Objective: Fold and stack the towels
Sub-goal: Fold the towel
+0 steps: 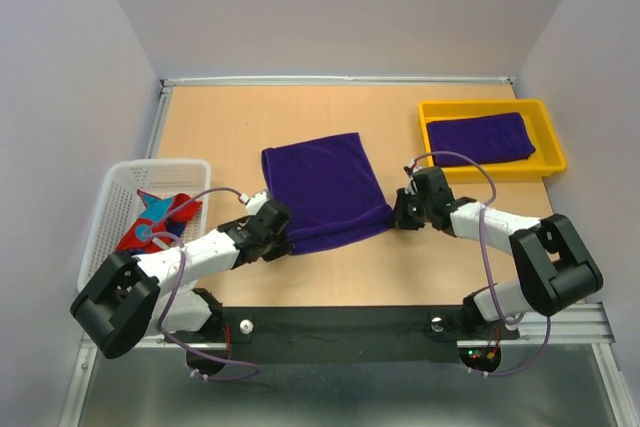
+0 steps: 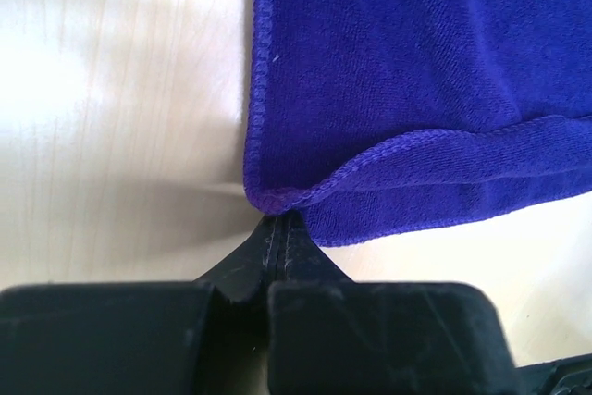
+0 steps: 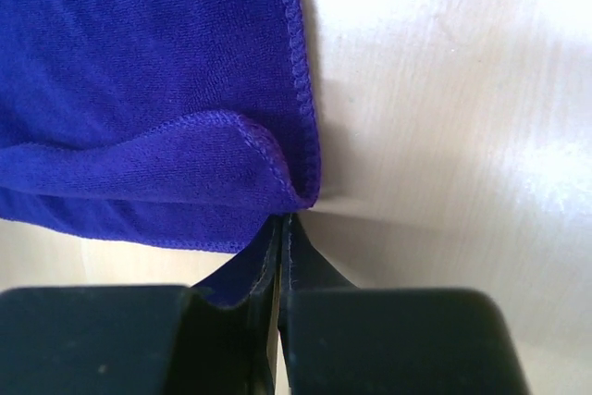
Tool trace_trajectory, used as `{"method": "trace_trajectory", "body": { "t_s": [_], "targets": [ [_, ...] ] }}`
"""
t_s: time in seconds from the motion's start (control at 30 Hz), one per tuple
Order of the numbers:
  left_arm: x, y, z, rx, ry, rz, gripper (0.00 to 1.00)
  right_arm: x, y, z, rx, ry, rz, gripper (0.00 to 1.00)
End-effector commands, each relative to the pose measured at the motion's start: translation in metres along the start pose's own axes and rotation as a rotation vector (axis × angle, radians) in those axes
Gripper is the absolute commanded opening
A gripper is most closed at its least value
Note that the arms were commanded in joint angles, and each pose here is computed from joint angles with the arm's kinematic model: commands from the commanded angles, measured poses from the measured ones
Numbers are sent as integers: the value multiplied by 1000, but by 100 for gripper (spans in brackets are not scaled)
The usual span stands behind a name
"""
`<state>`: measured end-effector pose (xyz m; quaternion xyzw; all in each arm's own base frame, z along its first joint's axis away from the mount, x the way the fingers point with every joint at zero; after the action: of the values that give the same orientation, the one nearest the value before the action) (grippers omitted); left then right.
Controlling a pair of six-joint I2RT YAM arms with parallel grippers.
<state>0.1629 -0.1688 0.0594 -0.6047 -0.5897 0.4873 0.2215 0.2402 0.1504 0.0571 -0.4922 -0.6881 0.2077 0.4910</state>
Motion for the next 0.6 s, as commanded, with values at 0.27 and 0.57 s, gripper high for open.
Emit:
{"method": "trace_trajectory", "body": {
  "t_s": [0.27,0.57],
  "targets": [
    [31,-24,7,23,-33,-156,0,-32,-15,10,-28,88,271,1],
    [29,-19,16,70,-51,-99,0,-31,-16,17,-16,135,258,1]
  ]
}}
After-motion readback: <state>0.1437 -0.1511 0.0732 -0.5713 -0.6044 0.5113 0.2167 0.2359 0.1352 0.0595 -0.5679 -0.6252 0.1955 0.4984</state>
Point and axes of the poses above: each gripper's point midway between its finger pads, its own y axis out along the fingers, its own x axis along the line the jaws close on, z = x × y, the point moved 5 cm from there along -y, back along the fingers, and after that the axes turned 6 degrees about y, right-handed, at the moved point
